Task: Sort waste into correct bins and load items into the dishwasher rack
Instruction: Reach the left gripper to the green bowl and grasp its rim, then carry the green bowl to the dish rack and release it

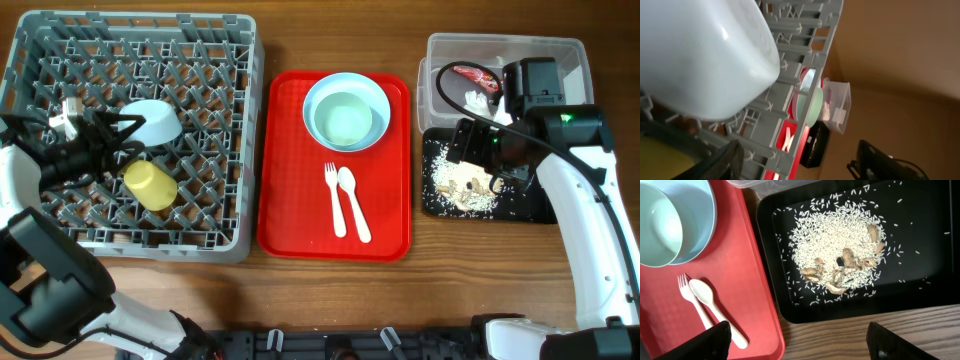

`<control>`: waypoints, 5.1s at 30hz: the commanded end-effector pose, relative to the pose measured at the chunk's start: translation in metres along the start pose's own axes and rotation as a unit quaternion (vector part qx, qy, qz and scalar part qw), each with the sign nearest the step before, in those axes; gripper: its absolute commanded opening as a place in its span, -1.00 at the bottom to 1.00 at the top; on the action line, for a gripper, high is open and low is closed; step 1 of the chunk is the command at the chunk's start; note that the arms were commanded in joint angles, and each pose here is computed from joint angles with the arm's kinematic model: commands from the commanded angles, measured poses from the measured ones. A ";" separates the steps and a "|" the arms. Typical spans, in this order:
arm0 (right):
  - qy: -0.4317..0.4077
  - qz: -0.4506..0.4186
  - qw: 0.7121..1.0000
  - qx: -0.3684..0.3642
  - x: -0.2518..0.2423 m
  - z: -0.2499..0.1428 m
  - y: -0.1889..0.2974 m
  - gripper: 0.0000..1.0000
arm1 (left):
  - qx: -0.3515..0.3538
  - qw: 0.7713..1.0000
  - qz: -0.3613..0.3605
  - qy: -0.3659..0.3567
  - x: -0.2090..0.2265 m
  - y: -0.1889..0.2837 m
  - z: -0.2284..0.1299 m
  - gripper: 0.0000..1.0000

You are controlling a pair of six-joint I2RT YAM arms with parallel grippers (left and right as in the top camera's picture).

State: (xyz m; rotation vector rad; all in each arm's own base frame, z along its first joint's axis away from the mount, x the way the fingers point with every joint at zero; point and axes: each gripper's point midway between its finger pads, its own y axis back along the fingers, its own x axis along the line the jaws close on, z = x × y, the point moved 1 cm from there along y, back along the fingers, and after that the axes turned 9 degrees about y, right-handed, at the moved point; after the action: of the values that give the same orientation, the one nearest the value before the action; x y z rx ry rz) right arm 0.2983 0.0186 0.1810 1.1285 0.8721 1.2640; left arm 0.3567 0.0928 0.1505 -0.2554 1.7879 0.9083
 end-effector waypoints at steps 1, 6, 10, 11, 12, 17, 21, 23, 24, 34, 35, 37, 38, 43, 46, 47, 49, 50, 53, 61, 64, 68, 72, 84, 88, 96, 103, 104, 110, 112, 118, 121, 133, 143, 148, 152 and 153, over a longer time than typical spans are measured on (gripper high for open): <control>0.006 -0.008 1.000 -0.007 -0.003 0.000 0.003 0.74 | -0.014 1.000 -0.004 -0.019 -0.020 0.015 -0.010 0.61; 0.006 -0.008 1.000 -0.007 -0.003 0.000 0.003 0.75 | -0.031 0.998 0.018 -0.042 -0.037 0.029 -0.029 0.70; 0.005 -0.008 1.000 -0.005 -0.004 -0.001 0.003 0.75 | -0.044 0.994 0.052 -0.088 -0.051 0.031 -0.045 1.00; 0.005 -0.008 1.000 -0.004 -0.004 -0.001 0.003 0.74 | -0.047 0.992 0.063 -0.103 -0.055 0.030 -0.050 1.00; 0.005 -0.008 1.000 -0.004 -0.004 -0.001 0.003 0.74 | -0.049 0.989 0.073 -0.118 -0.059 0.028 -0.055 1.00; -0.005 -0.015 1.000 -0.004 -0.012 0.000 0.004 0.76 | -0.068 0.974 0.133 -0.169 -0.078 0.012 -0.076 0.99; -0.022 -0.024 0.999 0.001 -0.030 -0.001 0.005 0.83 | -0.073 0.961 0.165 -0.210 -0.095 -0.013 -0.096 1.00; -0.034 -0.029 0.999 0.005 -0.040 -0.003 0.005 0.85 | -0.070 0.954 0.179 -0.231 -0.103 -0.031 -0.107 1.00; -0.034 -0.030 0.999 0.007 -0.044 -0.003 0.006 0.86 | -0.069 0.949 0.185 -0.247 -0.107 -0.041 -0.112 1.00; -0.045 -0.036 0.998 0.017 -0.059 -0.008 0.007 0.99 | -0.123 0.876 0.162 -0.438 -0.171 -0.128 -0.169 1.00; -0.045 -0.036 0.998 0.017 -0.059 -0.008 0.007 1.00 | -0.118 0.864 0.151 -0.465 -0.177 -0.137 -0.179 1.00; -0.046 -0.035 0.998 0.017 -0.058 -0.008 0.007 0.99 | -0.098 0.841 0.126 -0.517 -0.187 -0.161 -0.201 1.00; -0.045 -0.034 0.998 0.017 -0.058 -0.007 0.007 1.00 | -0.092 0.835 0.120 -0.528 -0.188 -0.169 -0.207 1.00; -0.036 -0.034 0.999 0.017 -0.058 -0.007 0.007 0.99 | -0.058 0.825 0.114 -0.550 -0.172 -0.224 -0.227 1.00; -0.036 -0.034 0.999 0.017 -0.058 -0.007 0.007 0.99 | -0.037 0.823 0.128 -0.552 -0.151 -0.255 -0.228 1.00; -0.036 -0.034 0.999 0.017 -0.058 -0.007 0.007 0.99 | -0.030 0.823 0.134 -0.551 -0.142 -0.266 -0.228 0.99; -0.036 -0.034 0.999 0.017 -0.058 -0.007 0.007 0.99 | -0.017 0.821 0.145 -0.551 -0.124 -0.286 -0.228 1.00; -0.036 -0.034 0.999 0.017 -0.058 -0.007 0.007 0.99 | -0.011 0.821 0.150 -0.551 -0.116 -0.294 -0.229 1.00; -0.036 -0.034 0.999 0.015 -0.058 -0.007 0.007 0.99 | 0.006 0.818 0.162 -0.552 -0.092 -0.317 -0.232 1.00; -0.036 -0.034 0.999 0.016 -0.058 -0.007 0.007 1.00 | 0.031 0.813 0.187 -0.550 -0.054 -0.344 -0.234 0.57; -0.036 -0.034 0.999 0.016 -0.058 -0.007 0.007 0.99 | 0.030 0.811 0.204 -0.548 -0.042 -0.348 -0.230 0.39; -0.036 -0.034 0.999 0.016 -0.058 -0.007 0.007 1.00 | 0.033 0.809 0.217 -0.545 -0.031 -0.351 -0.227 0.34; -0.036 -0.034 0.999 0.016 -0.058 -0.007 0.007 1.00 | 0.039 0.808 0.226 -0.543 -0.023 -0.352 -0.226 0.33; -0.036 -0.034 0.999 0.016 -0.058 -0.007 0.007 0.99 | 0.038 0.808 0.225 -0.543 -0.025 -0.352 -0.226 -0.88; -0.036 -0.034 0.999 0.018 -0.058 -0.008 0.007 0.99 | 0.031 0.809 0.215 -0.546 -0.036 -0.348 -0.228 -0.92; -0.034 -0.034 0.999 0.018 -0.058 -0.008 0.007 0.99 | -0.009 0.811 0.176 -0.557 -0.087 -0.325 -0.231 -0.92; -0.034 -0.034 0.999 0.018 -0.058 -0.008 0.007 0.99 | -0.033 0.814 0.143 -0.562 -0.130 -0.290 -0.238 -0.92; -0.034 -0.034 0.999 0.018 -0.058 -0.008 0.007 0.99 | -0.037 0.816 0.138 -0.560 -0.136 -0.284 -0.238 -0.92; -0.034 -0.034 0.999 0.018 -0.058 -0.008 0.007 1.00 | -0.062 0.843 0.101 -0.525 -0.173 -0.239 -0.224 -0.92; -0.034 -0.034 0.999 0.018 -0.058 -0.008 0.007 0.99 | -0.055 0.852 0.074 -0.516 -0.185 -0.223 -0.217 -0.92; -0.033 -0.034 0.999 0.018 -0.058 -0.007 0.007 0.99 | -0.015 0.893 -0.009 -0.450 -0.204 -0.173 -0.174 -0.92; -0.033 -0.034 0.999 0.018 -0.058 -0.007 0.007 0.99 | 0.007 0.910 -0.040 -0.414 -0.202 -0.153 -0.151 -0.92; -0.033 -0.034 0.999 0.018 -0.058 -0.008 0.007 0.99 | 0.025 0.954 -0.083 -0.288 -0.158 -0.106 -0.056 -0.92; -0.033 -0.034 0.999 0.017 -0.058 -0.007 0.007 0.99 | 0.080 0.972 -0.107 -0.194 -0.104 -0.119 -0.021 -0.92; -0.033 -0.034 0.999 0.018 -0.058 -0.008 0.007 0.99 | 0.076 0.977 -0.097 -0.176 -0.088 -0.125 -0.009 -0.92; -0.033 -0.034 0.999 0.018 -0.058 -0.008 0.007 0.99 | 0.041 0.983 -0.075 -0.162 -0.077 -0.118 0.010 -0.92; -0.033 -0.034 0.999 0.018 -0.058 -0.008 0.007 0.99 | 0.031 0.984 -0.070 -0.160 -0.074 -0.115 0.015 -0.92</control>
State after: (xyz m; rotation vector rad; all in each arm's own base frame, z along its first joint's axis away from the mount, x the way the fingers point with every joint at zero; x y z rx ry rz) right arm 0.2823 -0.0360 0.1775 1.1771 0.8694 1.1442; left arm 0.4551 -0.0185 0.1863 -0.1617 1.4203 0.6354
